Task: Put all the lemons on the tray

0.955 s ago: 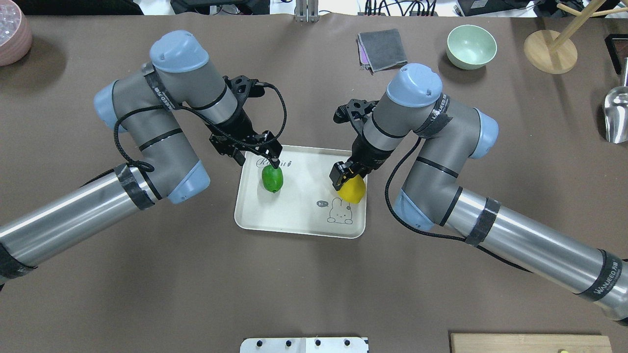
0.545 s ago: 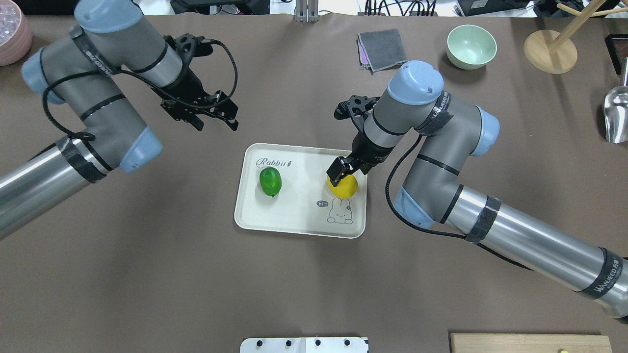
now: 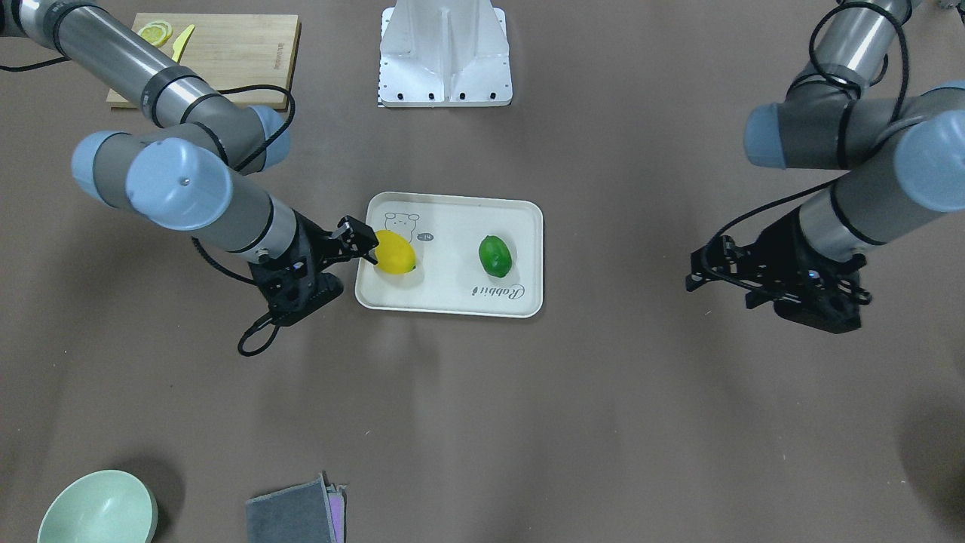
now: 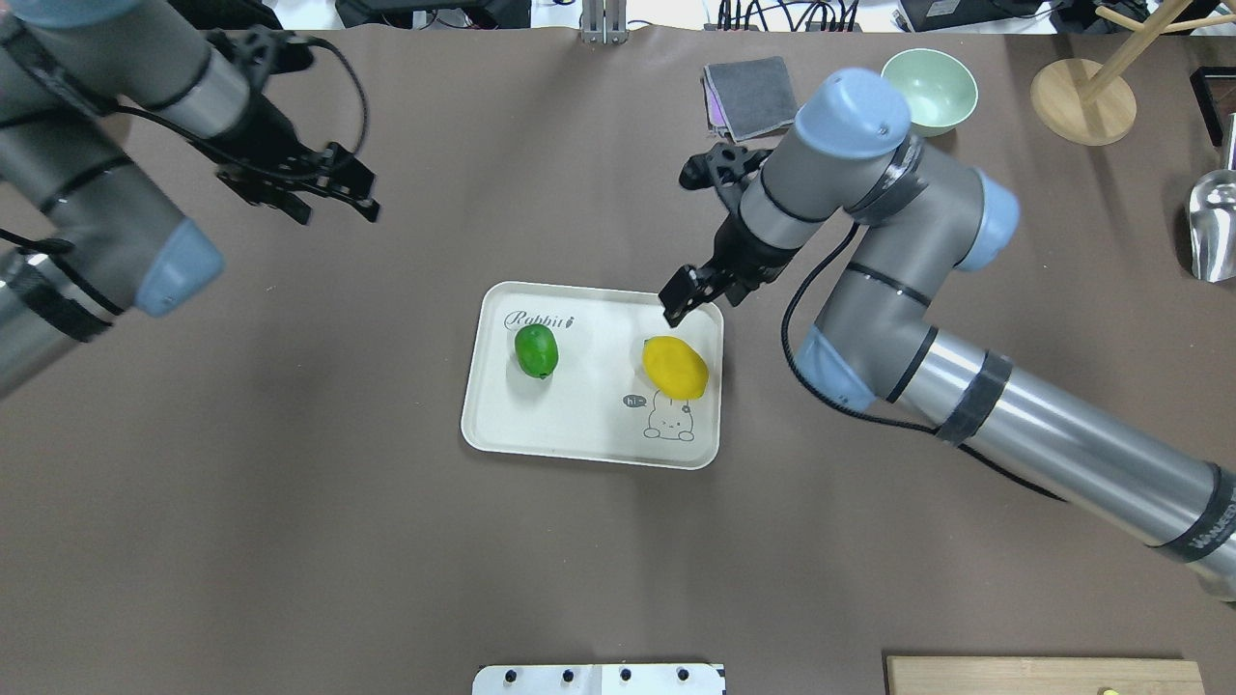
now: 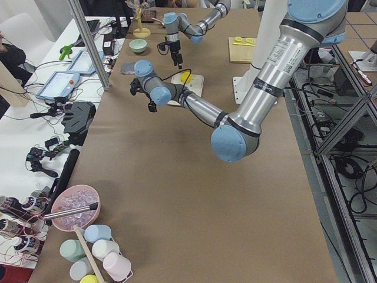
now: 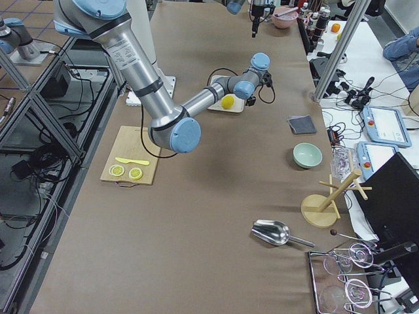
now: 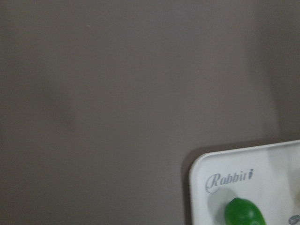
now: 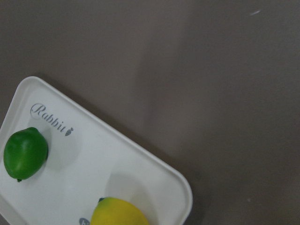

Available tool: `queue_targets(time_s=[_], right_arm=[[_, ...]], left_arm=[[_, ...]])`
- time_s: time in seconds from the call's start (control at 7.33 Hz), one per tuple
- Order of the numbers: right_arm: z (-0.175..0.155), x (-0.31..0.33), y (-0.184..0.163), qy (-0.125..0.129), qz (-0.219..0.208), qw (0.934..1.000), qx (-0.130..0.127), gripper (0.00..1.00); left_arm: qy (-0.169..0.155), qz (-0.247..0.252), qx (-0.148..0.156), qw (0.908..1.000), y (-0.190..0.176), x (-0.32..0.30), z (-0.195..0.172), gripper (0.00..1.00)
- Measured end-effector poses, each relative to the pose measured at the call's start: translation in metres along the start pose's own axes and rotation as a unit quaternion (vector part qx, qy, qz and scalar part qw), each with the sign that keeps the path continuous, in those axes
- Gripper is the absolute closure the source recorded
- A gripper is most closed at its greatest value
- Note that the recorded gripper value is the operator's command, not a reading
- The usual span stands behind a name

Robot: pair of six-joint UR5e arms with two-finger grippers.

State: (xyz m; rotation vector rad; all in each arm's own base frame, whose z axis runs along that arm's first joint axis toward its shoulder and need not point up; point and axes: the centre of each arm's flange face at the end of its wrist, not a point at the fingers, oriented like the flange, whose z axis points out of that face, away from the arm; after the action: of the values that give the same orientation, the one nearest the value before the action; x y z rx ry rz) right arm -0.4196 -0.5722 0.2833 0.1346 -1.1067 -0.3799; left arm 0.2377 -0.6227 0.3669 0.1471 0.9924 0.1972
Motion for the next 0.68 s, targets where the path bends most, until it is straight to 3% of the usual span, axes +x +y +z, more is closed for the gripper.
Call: queue_targets(time_s=[0.14,0.41,0.68], right_arm=[[-0.025,0.023,0.005,0.007,0.017,0.9998,0.009,0.01],[-0.057,0.068,0.039,0.025,0.015,0.9993,0.023,0.00],[-0.085,0.135,0.070,0.053,-0.021,0.9979,0.029,0.01]], left_arm=[[-0.047,0.010,0.001,0.9988,0.002,-0.033,-0.025,0.01],[-0.158,0.026,-0.011,0.9870,0.029,-0.090,-0.067,0.01],[-0.209,-0.013,-0.025,0.9775,0.077,-0.163,-0.097,0.01]])
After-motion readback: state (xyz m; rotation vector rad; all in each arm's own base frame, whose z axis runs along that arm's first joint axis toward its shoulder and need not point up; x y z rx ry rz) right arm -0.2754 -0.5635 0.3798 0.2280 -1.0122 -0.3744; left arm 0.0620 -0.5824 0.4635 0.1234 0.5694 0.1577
